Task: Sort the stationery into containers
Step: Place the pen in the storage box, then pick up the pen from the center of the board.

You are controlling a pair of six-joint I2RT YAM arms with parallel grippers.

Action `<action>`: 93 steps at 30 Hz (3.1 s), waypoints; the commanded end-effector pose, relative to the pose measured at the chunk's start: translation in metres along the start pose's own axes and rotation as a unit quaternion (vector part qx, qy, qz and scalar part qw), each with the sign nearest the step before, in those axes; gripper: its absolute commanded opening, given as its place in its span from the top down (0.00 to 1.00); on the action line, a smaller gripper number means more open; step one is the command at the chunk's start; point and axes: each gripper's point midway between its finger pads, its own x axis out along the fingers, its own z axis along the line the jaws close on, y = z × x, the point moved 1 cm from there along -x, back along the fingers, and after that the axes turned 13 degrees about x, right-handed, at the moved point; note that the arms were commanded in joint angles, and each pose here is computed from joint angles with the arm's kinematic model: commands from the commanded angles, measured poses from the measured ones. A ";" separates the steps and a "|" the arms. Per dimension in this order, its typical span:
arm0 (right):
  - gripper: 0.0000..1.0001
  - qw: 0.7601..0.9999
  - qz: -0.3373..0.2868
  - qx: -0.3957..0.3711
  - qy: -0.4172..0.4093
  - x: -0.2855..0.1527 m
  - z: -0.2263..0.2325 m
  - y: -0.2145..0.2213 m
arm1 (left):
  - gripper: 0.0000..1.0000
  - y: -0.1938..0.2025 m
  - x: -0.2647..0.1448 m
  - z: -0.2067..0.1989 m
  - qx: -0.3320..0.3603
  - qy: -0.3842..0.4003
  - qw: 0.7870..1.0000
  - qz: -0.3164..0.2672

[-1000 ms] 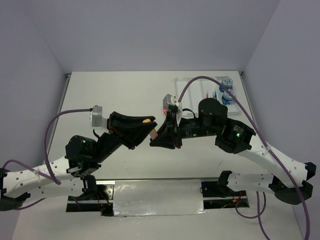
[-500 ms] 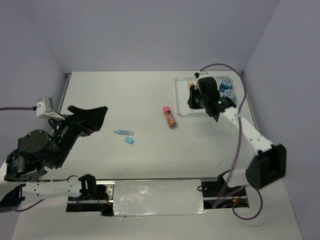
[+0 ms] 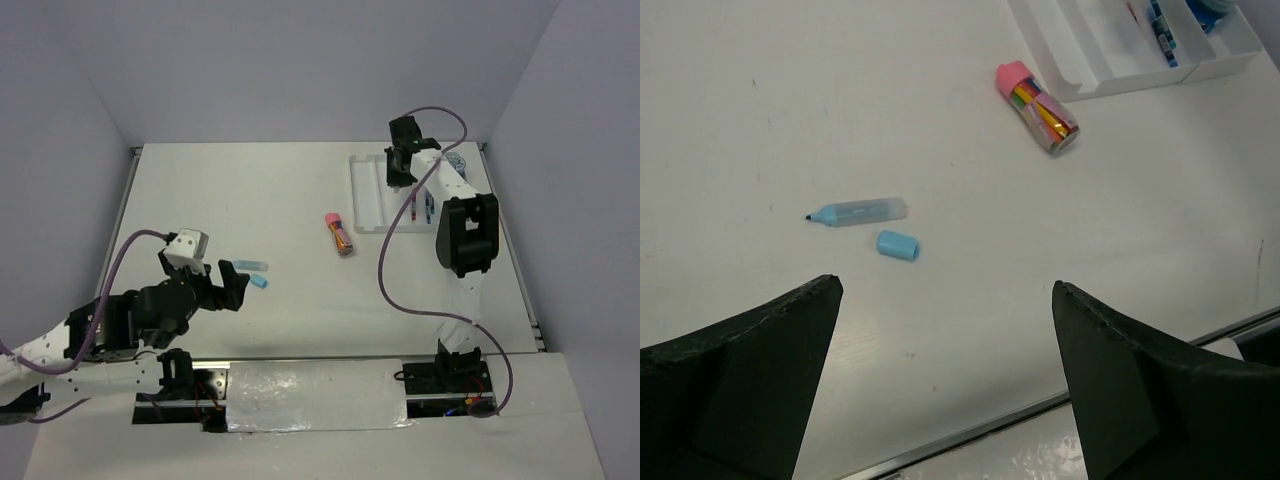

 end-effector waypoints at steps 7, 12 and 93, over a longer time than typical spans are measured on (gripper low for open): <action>0.84 0.999 0.044 -0.007 -0.015 0.039 -0.007 0.022 | 0.01 0.021 -0.007 0.033 -0.062 -0.069 0.996 0.007; 0.37 0.999 0.026 -0.001 -0.033 0.025 -0.003 0.013 | 0.01 0.034 -0.012 0.036 -0.116 -0.076 0.990 0.028; 0.61 0.851 0.074 -0.428 -0.297 -0.053 0.318 0.288 | 0.01 0.019 0.005 0.102 -0.082 -0.141 0.984 0.065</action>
